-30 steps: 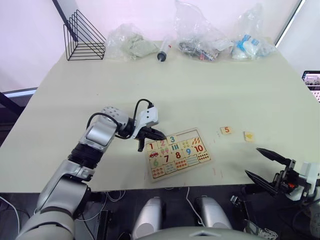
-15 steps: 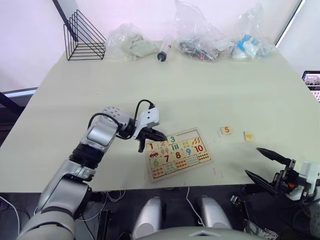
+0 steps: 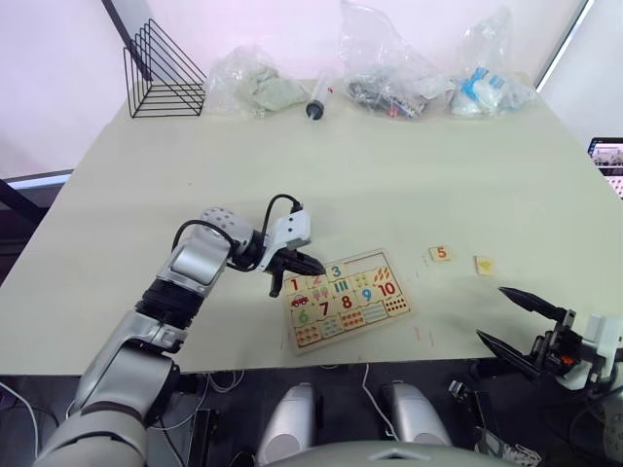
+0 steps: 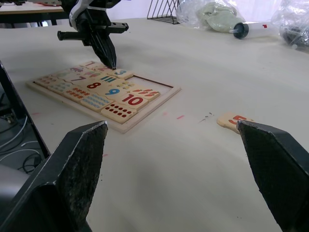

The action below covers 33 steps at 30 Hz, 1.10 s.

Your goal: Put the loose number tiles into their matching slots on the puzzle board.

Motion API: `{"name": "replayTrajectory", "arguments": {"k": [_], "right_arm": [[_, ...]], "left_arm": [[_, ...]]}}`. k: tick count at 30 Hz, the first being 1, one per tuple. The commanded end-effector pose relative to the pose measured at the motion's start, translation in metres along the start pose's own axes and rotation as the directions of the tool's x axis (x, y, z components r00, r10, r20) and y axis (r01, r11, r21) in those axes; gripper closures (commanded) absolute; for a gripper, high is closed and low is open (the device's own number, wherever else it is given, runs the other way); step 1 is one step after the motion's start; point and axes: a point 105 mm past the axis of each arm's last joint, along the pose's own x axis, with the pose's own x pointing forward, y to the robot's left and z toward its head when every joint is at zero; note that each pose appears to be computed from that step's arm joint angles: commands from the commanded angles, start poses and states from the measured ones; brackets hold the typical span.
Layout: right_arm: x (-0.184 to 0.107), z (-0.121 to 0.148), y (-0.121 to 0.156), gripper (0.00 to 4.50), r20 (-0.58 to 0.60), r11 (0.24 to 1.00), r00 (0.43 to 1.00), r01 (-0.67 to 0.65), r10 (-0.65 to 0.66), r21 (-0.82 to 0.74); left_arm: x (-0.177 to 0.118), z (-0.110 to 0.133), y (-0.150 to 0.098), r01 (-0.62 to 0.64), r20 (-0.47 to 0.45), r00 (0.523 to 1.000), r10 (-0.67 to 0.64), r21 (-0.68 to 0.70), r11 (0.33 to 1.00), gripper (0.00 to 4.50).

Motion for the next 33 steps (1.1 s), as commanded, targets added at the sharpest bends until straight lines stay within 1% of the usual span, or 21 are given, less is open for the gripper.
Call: {"name": "replayTrajectory", "arguments": {"k": [1, 6, 12, 15, 18, 20, 22, 24, 27, 29, 31, 33], "right_arm": [[0.001, 0.010, -0.001, 0.00, 0.023, 0.999, 1.000, -0.007, 0.008, -0.032], [0.002, 0.011, -0.003, 0.00, 0.025, 0.999, 1.000, -0.011, 0.011, -0.032], [0.002, 0.013, -0.008, 0.00, 0.017, 0.999, 1.000, -0.013, 0.014, -0.031], [0.002, 0.014, -0.011, 0.00, 0.018, 1.000, 1.000, -0.005, 0.006, -0.030], [0.000, 0.010, -0.019, 0.00, -0.024, 0.999, 0.999, 0.030, -0.031, -0.028], [-0.002, 0.009, -0.026, 0.00, -0.040, 0.997, 0.997, 0.063, -0.064, -0.037], [-0.006, 0.010, -0.029, 0.00, -0.041, 0.997, 0.996, 0.076, -0.077, -0.031], [-0.009, 0.009, -0.032, 0.00, -0.042, 0.994, 0.994, 0.103, -0.104, -0.026], [-0.014, 0.008, -0.039, 0.00, -0.047, 0.989, 0.988, 0.149, -0.149, -0.015], [-0.019, 0.007, -0.044, 0.00, -0.050, 0.982, 0.981, 0.186, -0.187, -0.015], [-0.024, 0.003, -0.050, 0.00, -0.078, 0.973, 0.970, 0.230, -0.229, -0.004], [-0.029, 0.002, -0.056, 0.00, -0.086, 0.959, 0.956, 0.284, -0.282, 0.012]], "left_arm": [[-0.009, 0.014, 0.002, -0.017, 0.052, 0.999, 0.014, 0.040, 0.999, 4.47], [-0.025, 0.022, 0.003, -0.058, 0.193, 0.979, 0.062, -0.030, 0.998, 4.47], [-0.043, 0.018, 0.003, -0.138, 0.292, 0.942, 0.166, -0.114, 0.984, 4.47], [-0.050, 0.011, 0.001, -0.167, 0.307, 0.926, 0.219, -0.187, 0.968, 4.47], [-0.065, -0.006, -0.003, -0.261, 0.346, 0.874, 0.342, -0.259, 0.930, 4.47], [-0.073, -0.015, -0.009, -0.308, 0.357, 0.839, 0.411, -0.310, 0.899, 4.47], [-0.079, -0.021, -0.014, -0.338, 0.363, 0.816, 0.451, -0.334, 0.880, 4.47], [-0.086, -0.034, -0.016, -0.393, 0.337, 0.779, 0.529, -0.395, 0.831, 4.47], [-0.096, -0.047, -0.022, -0.451, 0.316, 0.737, 0.598, -0.430, 0.783, 4.47], [-0.099, -0.056, -0.028, -0.481, 0.295, 0.720, 0.628, -0.440, 0.758, 4.47], [-0.102, -0.065, -0.034, -0.506, 0.280, 0.696, 0.661, -0.463, 0.728, 4.47], [-0.106, -0.077, -0.048, -0.541, 0.266, 0.665, 0.698, -0.474, 0.695, 3.95]]}}
